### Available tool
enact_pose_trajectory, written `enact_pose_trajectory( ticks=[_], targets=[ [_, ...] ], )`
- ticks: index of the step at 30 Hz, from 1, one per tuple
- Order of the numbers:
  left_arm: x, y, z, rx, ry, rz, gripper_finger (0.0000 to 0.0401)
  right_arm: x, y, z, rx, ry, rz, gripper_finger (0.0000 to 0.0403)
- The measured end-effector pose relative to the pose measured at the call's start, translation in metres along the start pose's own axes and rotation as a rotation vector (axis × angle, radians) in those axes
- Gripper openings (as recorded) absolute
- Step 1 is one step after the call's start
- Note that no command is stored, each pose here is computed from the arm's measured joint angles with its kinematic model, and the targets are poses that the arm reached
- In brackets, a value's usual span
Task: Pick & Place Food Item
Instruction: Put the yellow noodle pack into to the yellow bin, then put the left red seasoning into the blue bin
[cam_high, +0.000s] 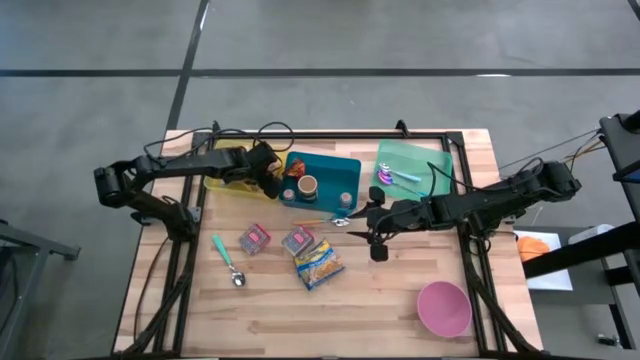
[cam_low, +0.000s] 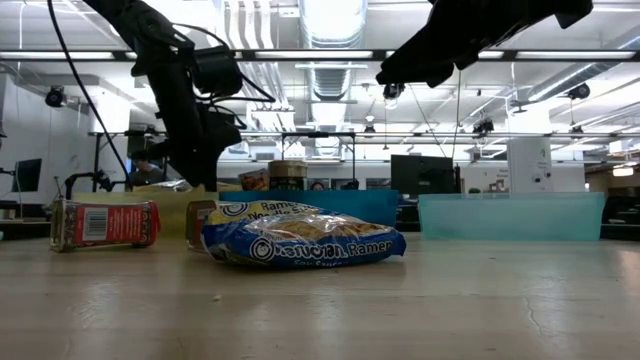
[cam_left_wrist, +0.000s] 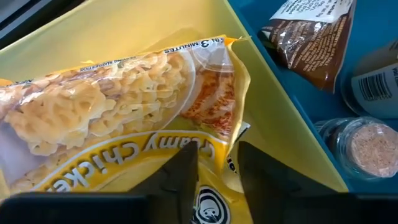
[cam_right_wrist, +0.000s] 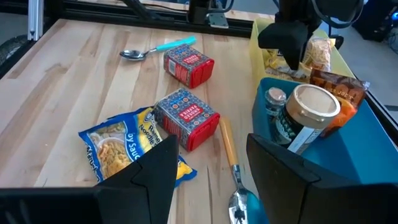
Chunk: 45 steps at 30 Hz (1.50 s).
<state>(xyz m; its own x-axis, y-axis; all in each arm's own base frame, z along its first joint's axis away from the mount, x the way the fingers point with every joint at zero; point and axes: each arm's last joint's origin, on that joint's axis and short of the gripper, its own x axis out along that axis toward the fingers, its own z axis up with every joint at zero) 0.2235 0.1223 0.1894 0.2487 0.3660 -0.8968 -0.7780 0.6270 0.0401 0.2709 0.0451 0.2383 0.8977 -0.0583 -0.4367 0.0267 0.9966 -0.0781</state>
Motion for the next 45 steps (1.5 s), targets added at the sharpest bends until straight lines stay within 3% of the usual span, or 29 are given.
enact_pose_trajectory(
  ticks=[7, 13, 21, 25, 29, 33, 38, 45],
  targets=[
    [0.000, 0.000, 0.001, -0.003, -0.014, -0.002, 0.0209, 0.000, 0.000, 0.000, -0.004, 0.000, 0.000, 0.0190],
    [-0.006, -0.003, 0.012, -0.013, -0.060, -0.019, 0.0249, 0.000, 0.000, 0.000, -0.003, -0.001, 0.000, 0.0190],
    [-0.029, -0.001, 0.014, 0.014, -0.031, -0.023, 0.0254, 0.000, 0.000, -0.002, -0.004, 0.018, 0.000, 0.0190],
    [-0.041, 0.000, 0.004, -0.001, 0.054, -0.059, 0.0254, 0.000, 0.000, -0.004, -0.005, 0.035, 0.000, 0.0190],
    [-0.051, -0.007, -0.011, 0.046, 0.176, -0.159, 0.0254, 0.000, 0.000, -0.004, 0.011, 0.034, -0.001, 0.0190],
    [-0.062, -0.018, -0.026, 0.081, 0.240, -0.182, 0.0254, 0.000, 0.000, -0.004, 0.016, 0.034, -0.001, 0.0190],
    [-0.069, -0.031, -0.034, 0.138, 0.236, -0.213, 0.0254, 0.000, 0.000, -0.004, 0.023, 0.034, -0.001, 0.0190],
    [-0.071, -0.033, -0.033, 0.087, 0.230, -0.215, 0.0254, 0.000, 0.000, -0.005, 0.060, 0.051, -0.002, 0.0189]
  ],
)
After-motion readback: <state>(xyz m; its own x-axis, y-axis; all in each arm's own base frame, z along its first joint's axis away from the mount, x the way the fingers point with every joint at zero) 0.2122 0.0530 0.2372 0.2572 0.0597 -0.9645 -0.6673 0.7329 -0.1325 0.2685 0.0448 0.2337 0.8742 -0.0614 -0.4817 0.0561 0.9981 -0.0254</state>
